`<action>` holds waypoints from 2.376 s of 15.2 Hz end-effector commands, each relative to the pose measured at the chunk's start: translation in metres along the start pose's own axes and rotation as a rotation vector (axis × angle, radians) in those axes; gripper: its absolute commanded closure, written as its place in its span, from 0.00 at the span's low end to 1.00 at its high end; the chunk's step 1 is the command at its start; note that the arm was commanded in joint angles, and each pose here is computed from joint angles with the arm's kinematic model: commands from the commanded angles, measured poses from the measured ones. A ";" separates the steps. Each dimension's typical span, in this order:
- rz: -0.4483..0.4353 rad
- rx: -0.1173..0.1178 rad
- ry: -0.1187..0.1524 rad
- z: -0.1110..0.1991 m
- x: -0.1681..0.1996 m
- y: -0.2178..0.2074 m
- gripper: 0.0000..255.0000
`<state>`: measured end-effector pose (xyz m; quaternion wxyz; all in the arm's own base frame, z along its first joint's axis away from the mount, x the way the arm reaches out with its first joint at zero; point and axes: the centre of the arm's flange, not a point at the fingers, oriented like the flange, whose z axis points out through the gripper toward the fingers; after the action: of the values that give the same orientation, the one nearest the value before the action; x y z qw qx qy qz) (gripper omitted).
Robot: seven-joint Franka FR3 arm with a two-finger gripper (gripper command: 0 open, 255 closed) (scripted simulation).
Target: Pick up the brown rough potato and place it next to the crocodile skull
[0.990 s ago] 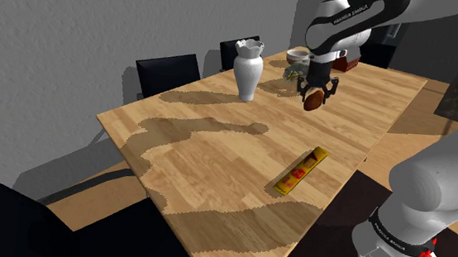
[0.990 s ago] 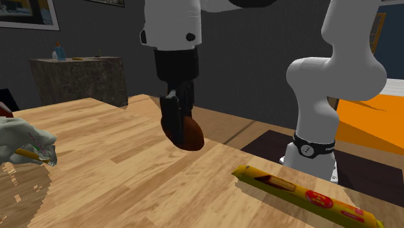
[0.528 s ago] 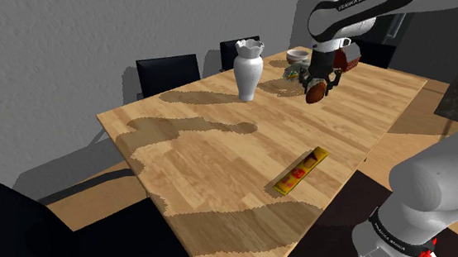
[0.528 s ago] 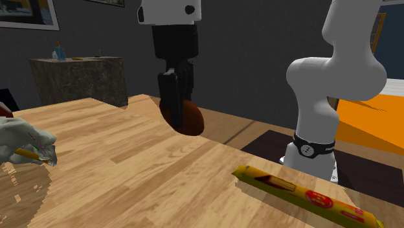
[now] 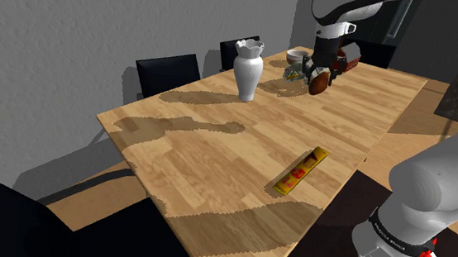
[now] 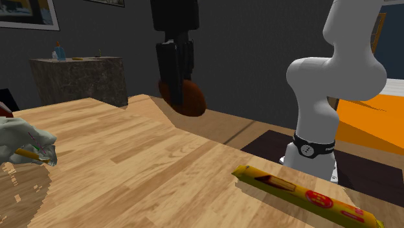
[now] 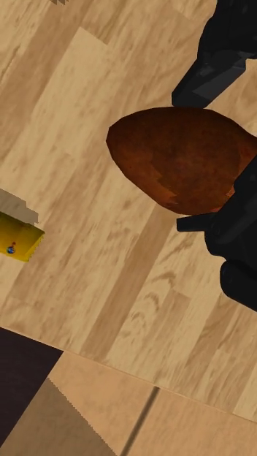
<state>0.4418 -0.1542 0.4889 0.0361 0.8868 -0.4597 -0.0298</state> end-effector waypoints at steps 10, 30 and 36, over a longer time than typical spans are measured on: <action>0.000 0.000 0.000 -0.026 0.063 0.022 1.00; 0.000 0.000 0.000 -0.014 0.300 0.097 1.00; 0.000 0.000 0.000 0.017 0.301 0.094 1.00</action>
<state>0.5375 -0.4545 0.4795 0.0361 0.8868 -0.4598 -0.0303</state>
